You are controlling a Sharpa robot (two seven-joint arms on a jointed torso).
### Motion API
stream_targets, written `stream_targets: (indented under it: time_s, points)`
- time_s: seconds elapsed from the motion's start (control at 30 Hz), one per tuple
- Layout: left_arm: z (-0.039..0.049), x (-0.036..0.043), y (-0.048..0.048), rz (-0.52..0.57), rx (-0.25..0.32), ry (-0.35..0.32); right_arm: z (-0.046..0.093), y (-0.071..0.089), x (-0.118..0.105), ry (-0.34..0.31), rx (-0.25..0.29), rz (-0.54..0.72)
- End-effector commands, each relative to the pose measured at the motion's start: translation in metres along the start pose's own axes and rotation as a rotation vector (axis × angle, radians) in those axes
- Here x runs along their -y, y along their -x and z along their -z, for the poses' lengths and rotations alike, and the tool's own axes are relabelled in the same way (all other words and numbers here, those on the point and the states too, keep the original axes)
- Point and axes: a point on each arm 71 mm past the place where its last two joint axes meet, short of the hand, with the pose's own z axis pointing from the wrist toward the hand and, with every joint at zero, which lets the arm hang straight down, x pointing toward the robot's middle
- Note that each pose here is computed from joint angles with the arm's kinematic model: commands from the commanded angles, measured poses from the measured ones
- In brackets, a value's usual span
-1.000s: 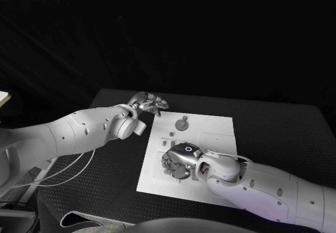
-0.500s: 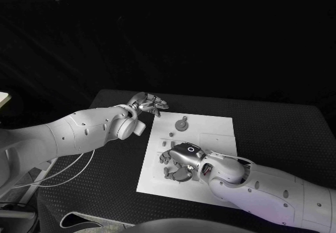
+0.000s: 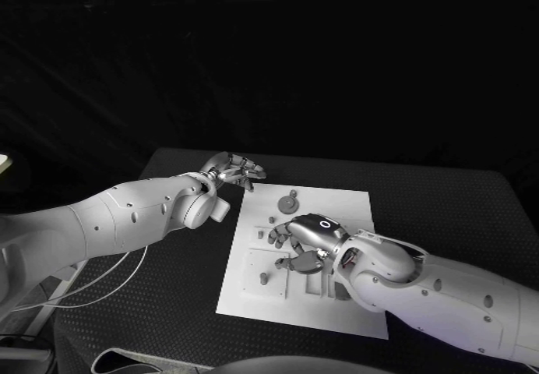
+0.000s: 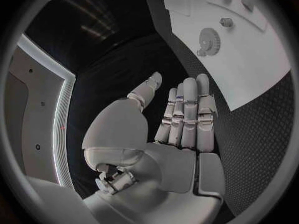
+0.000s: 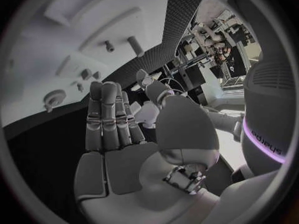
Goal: Assemble the parts on the task board
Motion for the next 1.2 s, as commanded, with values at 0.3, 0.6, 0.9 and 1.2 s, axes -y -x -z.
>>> stream_targets:
  time_s: [0.3,0.6,0.9,1.2]
  points:
    - [-0.0024,0.0004,0.0015,0.008,-0.002,-0.010,0.034,0.058,0.059,-0.212,-0.033,-0.206]
    - [-0.0025,-0.0015,0.0025,0.010,-0.006,-0.004,0.071,0.062,0.100,-0.468,-0.147,-0.349]
    - [-0.0017,-0.0039,0.0032,0.011,-0.007,0.001,0.094,0.046,0.104,-0.571,-0.302,-0.405]
    - [0.0002,-0.0067,0.0025,0.013,-0.010,0.004,0.115,0.027,0.110,-0.727,-0.461,-0.475]
